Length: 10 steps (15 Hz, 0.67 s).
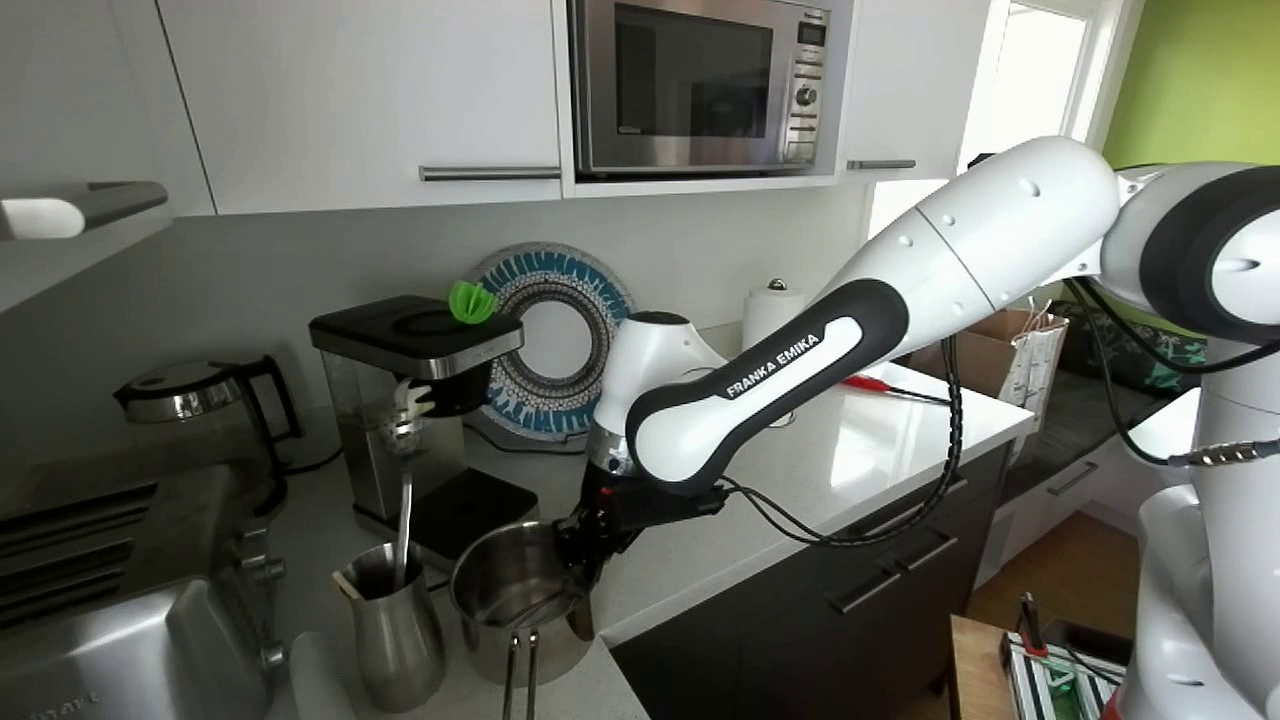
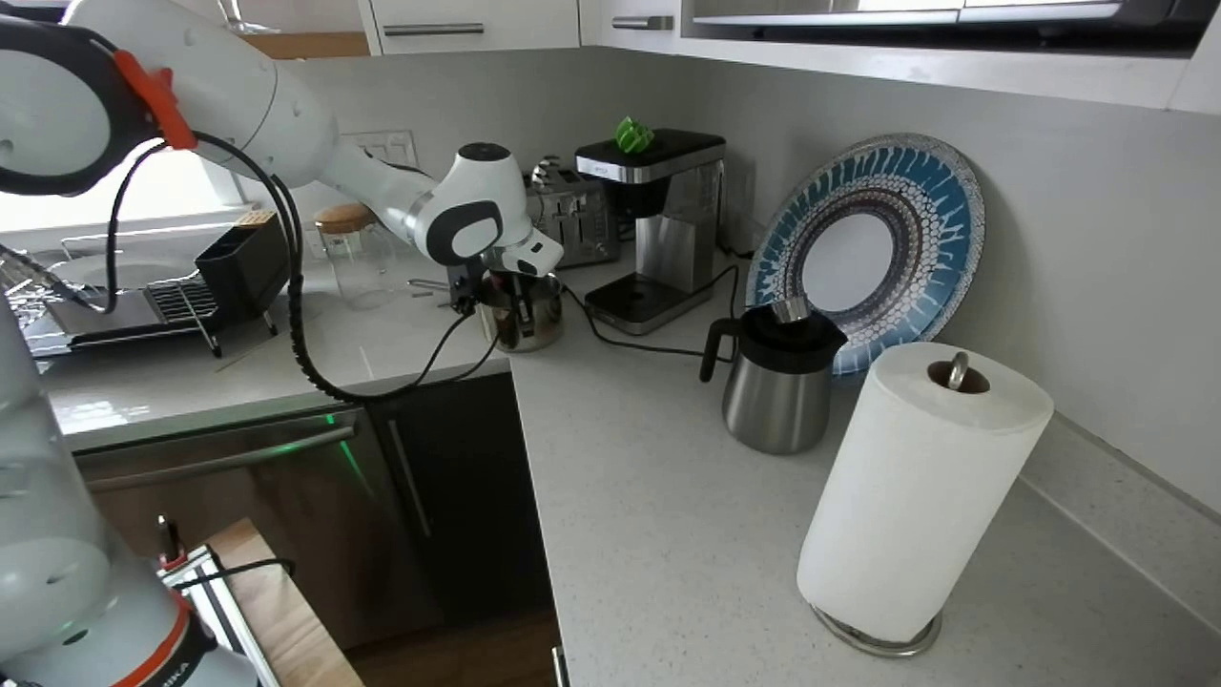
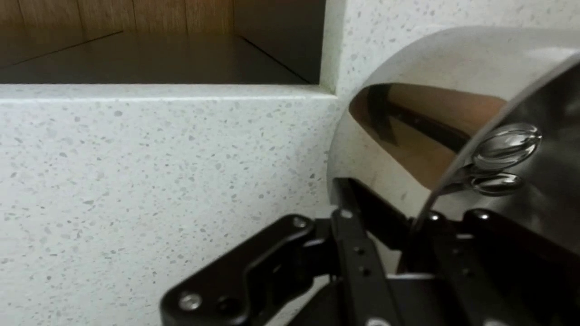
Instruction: Put the pot in front of the paper towel roll then take the bunch of spoons out of it and put it on the counter
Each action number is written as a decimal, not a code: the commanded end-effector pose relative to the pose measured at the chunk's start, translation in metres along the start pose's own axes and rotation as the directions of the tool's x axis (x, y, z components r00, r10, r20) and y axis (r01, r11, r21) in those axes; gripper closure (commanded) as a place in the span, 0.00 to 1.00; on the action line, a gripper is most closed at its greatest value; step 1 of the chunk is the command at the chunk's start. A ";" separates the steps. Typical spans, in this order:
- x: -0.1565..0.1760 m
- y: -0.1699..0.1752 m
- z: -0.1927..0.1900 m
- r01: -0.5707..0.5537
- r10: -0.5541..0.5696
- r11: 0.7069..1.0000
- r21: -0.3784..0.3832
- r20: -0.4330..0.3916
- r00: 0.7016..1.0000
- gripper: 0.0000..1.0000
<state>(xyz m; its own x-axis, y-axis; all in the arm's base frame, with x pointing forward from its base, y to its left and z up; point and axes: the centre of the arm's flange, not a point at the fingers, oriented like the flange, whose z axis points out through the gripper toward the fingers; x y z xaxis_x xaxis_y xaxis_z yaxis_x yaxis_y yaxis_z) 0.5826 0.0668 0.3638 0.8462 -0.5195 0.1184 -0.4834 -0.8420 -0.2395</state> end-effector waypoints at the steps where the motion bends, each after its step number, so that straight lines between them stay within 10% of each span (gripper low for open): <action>1: 0.007 0.025 -0.025 -0.109 0.109 0.994 0.014 -0.055 0.993 0.98; 10: 0.010 0.056 -0.041 -0.141 0.146 0.988 0.061 -0.082 0.986 0.98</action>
<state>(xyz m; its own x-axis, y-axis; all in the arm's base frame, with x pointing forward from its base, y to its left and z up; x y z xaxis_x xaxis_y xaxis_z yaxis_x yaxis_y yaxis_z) 0.5551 0.0080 0.3908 0.7456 -0.6468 0.1606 -0.5832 -0.7499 -0.3124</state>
